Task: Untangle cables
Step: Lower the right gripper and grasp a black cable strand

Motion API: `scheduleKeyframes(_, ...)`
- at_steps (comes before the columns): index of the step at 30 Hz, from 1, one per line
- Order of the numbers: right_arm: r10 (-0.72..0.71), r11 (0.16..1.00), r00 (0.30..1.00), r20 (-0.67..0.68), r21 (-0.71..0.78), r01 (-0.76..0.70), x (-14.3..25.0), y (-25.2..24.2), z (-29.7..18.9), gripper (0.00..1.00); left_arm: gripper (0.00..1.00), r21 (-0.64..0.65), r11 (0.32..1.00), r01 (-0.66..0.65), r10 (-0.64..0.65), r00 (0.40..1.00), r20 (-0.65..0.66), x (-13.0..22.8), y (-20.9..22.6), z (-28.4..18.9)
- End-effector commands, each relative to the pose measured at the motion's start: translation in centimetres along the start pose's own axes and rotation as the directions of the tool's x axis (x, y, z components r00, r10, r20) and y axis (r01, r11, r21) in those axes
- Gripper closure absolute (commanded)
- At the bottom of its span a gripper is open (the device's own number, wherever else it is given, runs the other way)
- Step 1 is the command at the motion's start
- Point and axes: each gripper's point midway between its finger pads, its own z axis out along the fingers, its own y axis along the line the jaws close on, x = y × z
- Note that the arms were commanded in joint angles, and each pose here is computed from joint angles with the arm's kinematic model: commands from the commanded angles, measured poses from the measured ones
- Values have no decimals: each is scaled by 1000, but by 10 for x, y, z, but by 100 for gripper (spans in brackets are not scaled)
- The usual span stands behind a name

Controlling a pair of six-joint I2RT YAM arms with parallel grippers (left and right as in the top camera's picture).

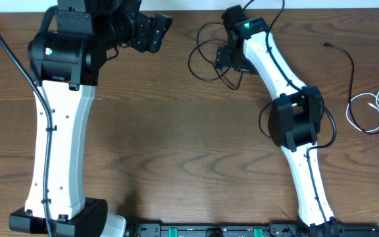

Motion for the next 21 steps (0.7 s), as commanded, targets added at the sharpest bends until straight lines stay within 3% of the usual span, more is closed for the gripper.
scheduleKeyframes(1, 28, 999, 1000, -10, -17, -28, 6, 9, 2, 5, 16, 16, 1000, -12, 11, 1000, 4, 0, -5, -2)
scheduleKeyframes(21, 98, 994, 995, -34, -43, -100, 18, 19, 27, 8, 16, 16, 1000, -11, 11, 1000, 3, 0, -5, -2)
